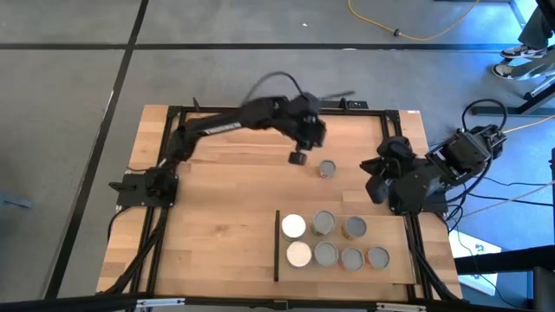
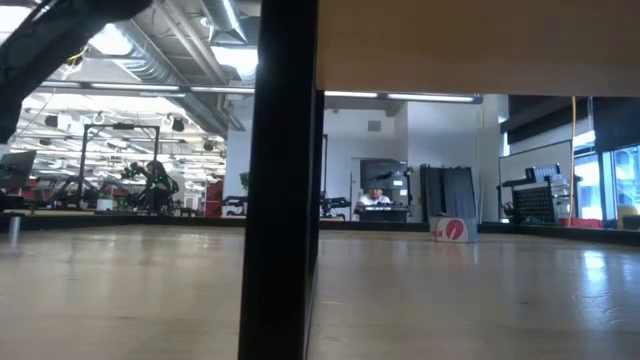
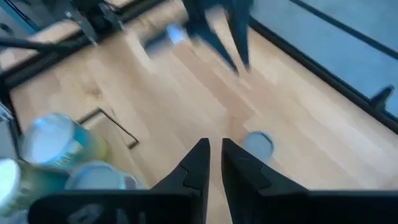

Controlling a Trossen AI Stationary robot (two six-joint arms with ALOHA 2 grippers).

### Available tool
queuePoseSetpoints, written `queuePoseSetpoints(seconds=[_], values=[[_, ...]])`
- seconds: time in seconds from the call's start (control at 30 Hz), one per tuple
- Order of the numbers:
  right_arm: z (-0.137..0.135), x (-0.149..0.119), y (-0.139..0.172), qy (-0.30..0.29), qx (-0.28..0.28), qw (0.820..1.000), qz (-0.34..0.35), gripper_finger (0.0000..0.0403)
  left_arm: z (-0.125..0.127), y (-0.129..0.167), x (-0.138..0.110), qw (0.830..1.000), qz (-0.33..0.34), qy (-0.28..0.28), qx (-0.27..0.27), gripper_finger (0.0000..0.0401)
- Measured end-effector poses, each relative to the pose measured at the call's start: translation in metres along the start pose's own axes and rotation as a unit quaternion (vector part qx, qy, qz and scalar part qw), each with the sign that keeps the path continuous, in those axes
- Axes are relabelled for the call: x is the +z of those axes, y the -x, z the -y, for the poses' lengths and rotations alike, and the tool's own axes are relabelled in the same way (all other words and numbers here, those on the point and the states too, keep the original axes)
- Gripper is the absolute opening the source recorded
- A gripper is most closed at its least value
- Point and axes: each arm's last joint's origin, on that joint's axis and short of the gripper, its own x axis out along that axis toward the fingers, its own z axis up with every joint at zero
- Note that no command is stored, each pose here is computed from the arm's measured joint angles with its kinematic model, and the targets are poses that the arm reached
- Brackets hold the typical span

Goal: Pick and place cans onto a shelf
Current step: Put the tuna can on the shelf

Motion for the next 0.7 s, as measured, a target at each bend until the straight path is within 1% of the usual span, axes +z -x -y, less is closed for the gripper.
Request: queuePoseSetpoints(seconds=[0.1,0.2,0.37,0.43,0.53,0.63,0.7], values=[[0.013,-0.009,-0.008,-0.008,-0.019,1.000,-0.009,0.0044,-0.007,0.033,0.003,1.000,0.016,0.011,0.009,0.0049],[0.023,-0.017,-0.019,-0.030,-0.046,0.998,-0.023,0.0044,-0.011,0.063,0.005,0.999,0.029,0.028,0.020,0.0046],[0.032,-0.027,-0.051,-0.046,-0.104,0.991,-0.070,0.0044,-0.012,0.100,0.005,0.998,0.035,0.035,0.033,0.0050],[0.037,-0.030,-0.065,-0.083,-0.138,0.984,-0.075,0.0044,-0.012,0.110,0.005,0.998,0.039,0.040,0.043,0.0054],[0.048,-0.032,-0.084,-0.152,-0.187,0.966,-0.090,0.0044,-0.014,0.122,0.004,0.996,0.042,0.054,0.054,0.0058],[0.059,-0.035,-0.101,-0.190,-0.211,0.950,-0.129,0.0044,-0.016,0.133,0.002,0.994,0.041,0.068,0.071,0.0061],[0.066,-0.036,-0.114,-0.203,-0.224,0.943,-0.143,0.0044,-0.016,0.137,0.003,0.993,0.042,0.069,0.083,0.0062]])
